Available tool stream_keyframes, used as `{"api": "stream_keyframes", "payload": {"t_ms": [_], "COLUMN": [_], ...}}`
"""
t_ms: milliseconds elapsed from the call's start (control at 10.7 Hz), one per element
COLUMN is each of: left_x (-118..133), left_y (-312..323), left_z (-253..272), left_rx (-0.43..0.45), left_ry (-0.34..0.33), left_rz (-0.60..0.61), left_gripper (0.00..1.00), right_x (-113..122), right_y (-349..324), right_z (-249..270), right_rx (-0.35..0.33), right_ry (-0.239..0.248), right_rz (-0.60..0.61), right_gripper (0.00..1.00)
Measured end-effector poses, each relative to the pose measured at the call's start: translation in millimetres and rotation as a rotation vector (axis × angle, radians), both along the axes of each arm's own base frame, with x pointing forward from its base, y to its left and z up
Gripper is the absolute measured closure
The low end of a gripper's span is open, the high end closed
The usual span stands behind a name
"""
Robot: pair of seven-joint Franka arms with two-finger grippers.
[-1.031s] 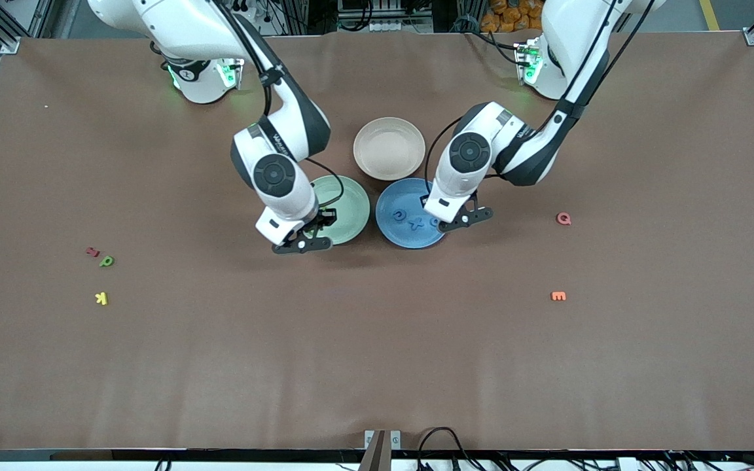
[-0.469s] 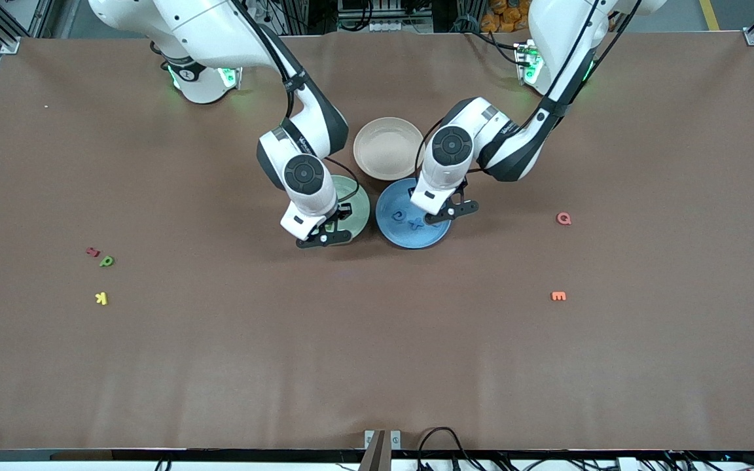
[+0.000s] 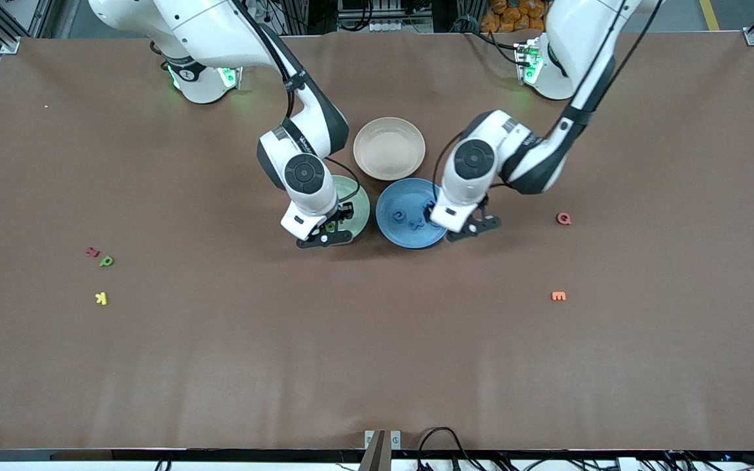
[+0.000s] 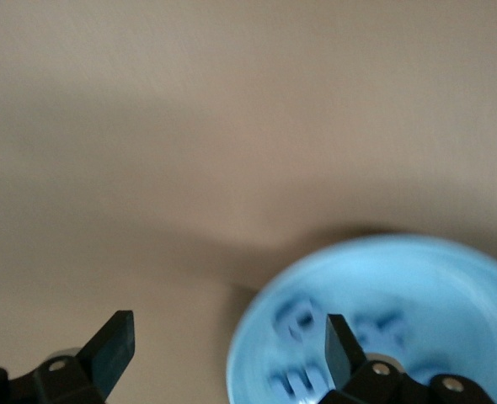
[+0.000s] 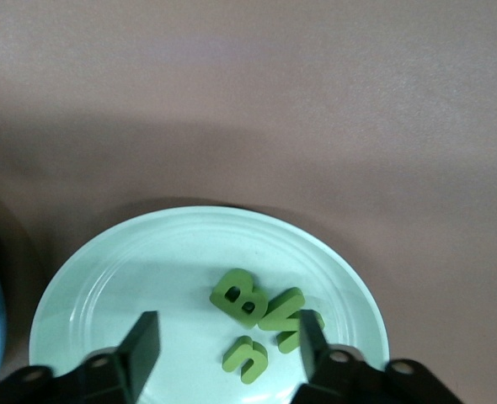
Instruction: Sort letters by color into matching plates
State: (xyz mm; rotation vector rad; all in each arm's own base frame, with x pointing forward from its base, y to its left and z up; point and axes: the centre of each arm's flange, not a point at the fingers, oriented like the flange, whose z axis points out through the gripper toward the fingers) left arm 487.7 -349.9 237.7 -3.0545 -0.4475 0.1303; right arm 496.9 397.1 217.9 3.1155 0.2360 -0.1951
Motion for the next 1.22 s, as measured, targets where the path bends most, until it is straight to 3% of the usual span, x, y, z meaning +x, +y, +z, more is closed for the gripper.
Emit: {"api": "stream_keyframes", "payload": {"t_ms": [188,375,562,750,1219], "left_x": [42,70,82,92,102], "left_y": [47,93,124,163,196], "left_z": [12,18,25,46,106], "left_rx": [-0.015,-0.025,-0.024,-0.01,0.001], "left_ry": [-0.03,-0.039,-0.035,-0.018,-0.092], "left_rz": [-0.004,-0.02,-0.072,-0.126,-0.17], "left_gripper": [0.0,0.0,0.0,0.0,0.0], "right_x": [3,17,47,77,138], "right_y": [-1,-16,-53,-100,-259], "right_z": [2,7,20,35,44], "right_rx": [0.0,-0.021,-0.026,-0.016,0.006], "right_ry": [-0.006,-0.035,-0.066,-0.085,-0.111], "right_rz": [-0.004,-0.003,-0.051,-0.092,-0.195], "right_gripper": [0.01,0.0,0.0,0.0,0.0]}}
